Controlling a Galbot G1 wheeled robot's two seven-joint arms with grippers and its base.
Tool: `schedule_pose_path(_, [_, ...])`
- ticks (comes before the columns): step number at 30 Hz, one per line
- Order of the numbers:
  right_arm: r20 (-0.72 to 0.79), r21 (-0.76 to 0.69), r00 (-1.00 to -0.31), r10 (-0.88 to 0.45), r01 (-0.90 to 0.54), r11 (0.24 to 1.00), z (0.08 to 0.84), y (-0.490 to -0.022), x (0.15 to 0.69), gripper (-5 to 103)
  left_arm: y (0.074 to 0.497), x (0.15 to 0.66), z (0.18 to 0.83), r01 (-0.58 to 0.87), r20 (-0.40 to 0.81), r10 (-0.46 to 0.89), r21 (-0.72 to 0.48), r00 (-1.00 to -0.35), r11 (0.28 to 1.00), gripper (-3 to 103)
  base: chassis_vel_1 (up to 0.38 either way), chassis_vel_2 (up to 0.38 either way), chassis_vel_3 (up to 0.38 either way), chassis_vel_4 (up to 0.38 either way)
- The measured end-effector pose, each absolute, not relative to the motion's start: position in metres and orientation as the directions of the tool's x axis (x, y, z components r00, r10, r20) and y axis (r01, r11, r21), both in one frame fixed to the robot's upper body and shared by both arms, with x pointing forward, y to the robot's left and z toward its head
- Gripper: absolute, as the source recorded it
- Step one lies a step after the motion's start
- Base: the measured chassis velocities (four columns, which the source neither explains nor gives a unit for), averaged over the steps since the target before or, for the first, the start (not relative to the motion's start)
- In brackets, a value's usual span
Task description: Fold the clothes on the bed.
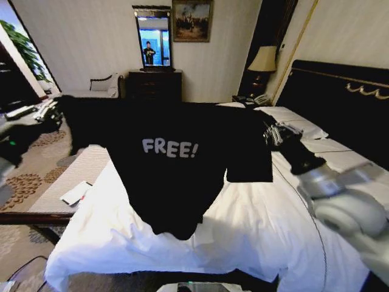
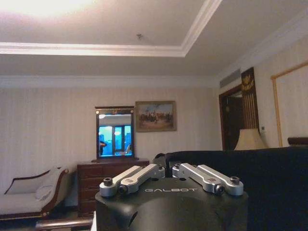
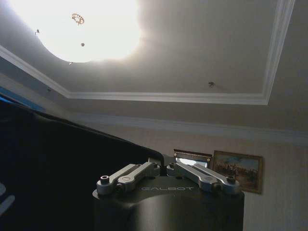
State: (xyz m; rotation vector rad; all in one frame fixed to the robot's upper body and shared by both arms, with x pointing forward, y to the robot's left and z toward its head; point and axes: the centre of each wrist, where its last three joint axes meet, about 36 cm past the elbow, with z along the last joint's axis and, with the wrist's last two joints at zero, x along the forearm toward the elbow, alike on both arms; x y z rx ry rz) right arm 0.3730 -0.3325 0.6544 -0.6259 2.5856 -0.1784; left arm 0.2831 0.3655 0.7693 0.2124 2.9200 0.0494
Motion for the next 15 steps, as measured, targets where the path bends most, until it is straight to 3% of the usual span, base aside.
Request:
schedule_pose_path(9, [-0.390,-0.220,-0.778,-0.493,-0.441,0.870,0.663,-0.335,0.421,1,0.397,0.334,0.772,0.106,-0.152,0.114,0.059,-0.982,0.993,2,0.000,0.000,0.000,0.000])
schedule_pose_path(15, [-0.366,-0.135,-0.800,-0.476,-0.460,0.878,0.653,-0.306,0.485,1,0.417,0.377,0.755,0.058,-0.077,0.060,0.022,-0.995,0.998,2,0.000,0.000,0.000,0.000])
